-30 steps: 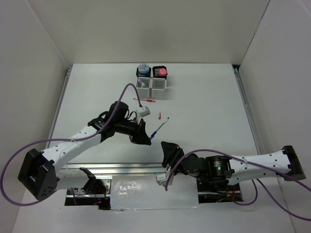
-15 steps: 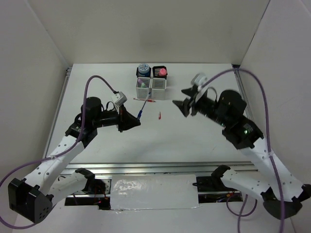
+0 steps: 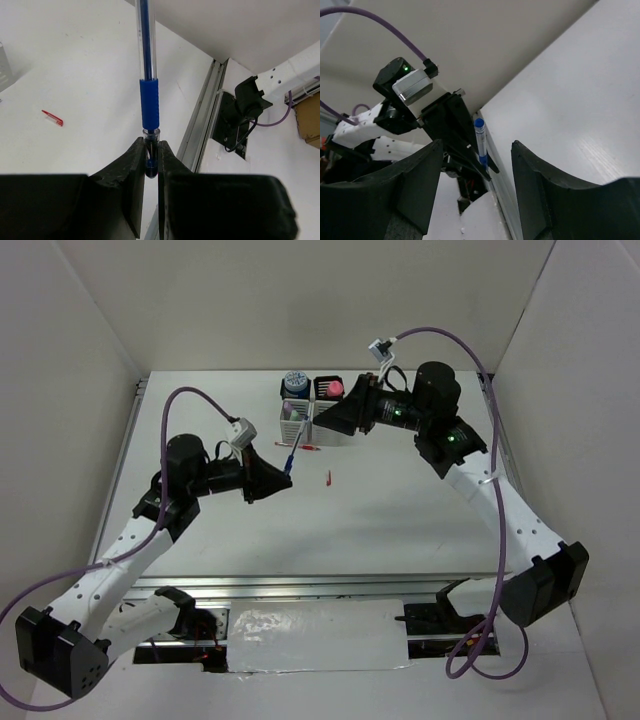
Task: Sort the stationery into containers
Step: Close the pen cap on the pen.
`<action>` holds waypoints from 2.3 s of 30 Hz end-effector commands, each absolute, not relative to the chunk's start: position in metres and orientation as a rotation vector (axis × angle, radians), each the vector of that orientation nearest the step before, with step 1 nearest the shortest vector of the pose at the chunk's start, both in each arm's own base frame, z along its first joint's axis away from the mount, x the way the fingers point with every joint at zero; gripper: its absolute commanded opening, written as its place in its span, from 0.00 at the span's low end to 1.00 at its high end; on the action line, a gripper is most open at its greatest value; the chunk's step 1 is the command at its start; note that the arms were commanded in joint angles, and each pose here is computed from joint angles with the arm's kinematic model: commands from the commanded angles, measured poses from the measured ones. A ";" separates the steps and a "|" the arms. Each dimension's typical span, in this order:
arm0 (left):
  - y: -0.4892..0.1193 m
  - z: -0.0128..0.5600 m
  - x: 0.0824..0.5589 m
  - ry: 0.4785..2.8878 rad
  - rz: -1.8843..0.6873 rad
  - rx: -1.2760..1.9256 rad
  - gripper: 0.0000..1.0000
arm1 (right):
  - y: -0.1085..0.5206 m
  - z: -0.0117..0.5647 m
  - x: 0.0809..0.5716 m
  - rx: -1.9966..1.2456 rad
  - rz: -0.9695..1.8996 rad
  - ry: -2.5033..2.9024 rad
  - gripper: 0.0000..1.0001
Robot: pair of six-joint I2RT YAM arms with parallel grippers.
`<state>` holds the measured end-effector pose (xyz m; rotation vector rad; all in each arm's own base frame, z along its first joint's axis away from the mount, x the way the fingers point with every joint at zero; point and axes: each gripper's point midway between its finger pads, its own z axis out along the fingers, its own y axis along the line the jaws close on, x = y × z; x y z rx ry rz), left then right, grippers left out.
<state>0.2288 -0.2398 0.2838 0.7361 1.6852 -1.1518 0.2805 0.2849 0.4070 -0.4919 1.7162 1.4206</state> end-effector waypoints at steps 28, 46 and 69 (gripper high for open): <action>-0.266 0.328 0.222 1.594 -1.255 0.773 0.00 | 0.320 0.438 0.274 -0.540 1.536 1.610 0.44; -0.270 0.339 0.225 1.565 -1.292 0.726 0.00 | 0.322 0.422 0.282 -0.491 1.498 1.665 0.00; -0.274 0.388 0.252 1.430 -1.237 0.717 0.00 | 0.343 0.379 0.259 -0.571 1.502 1.777 0.00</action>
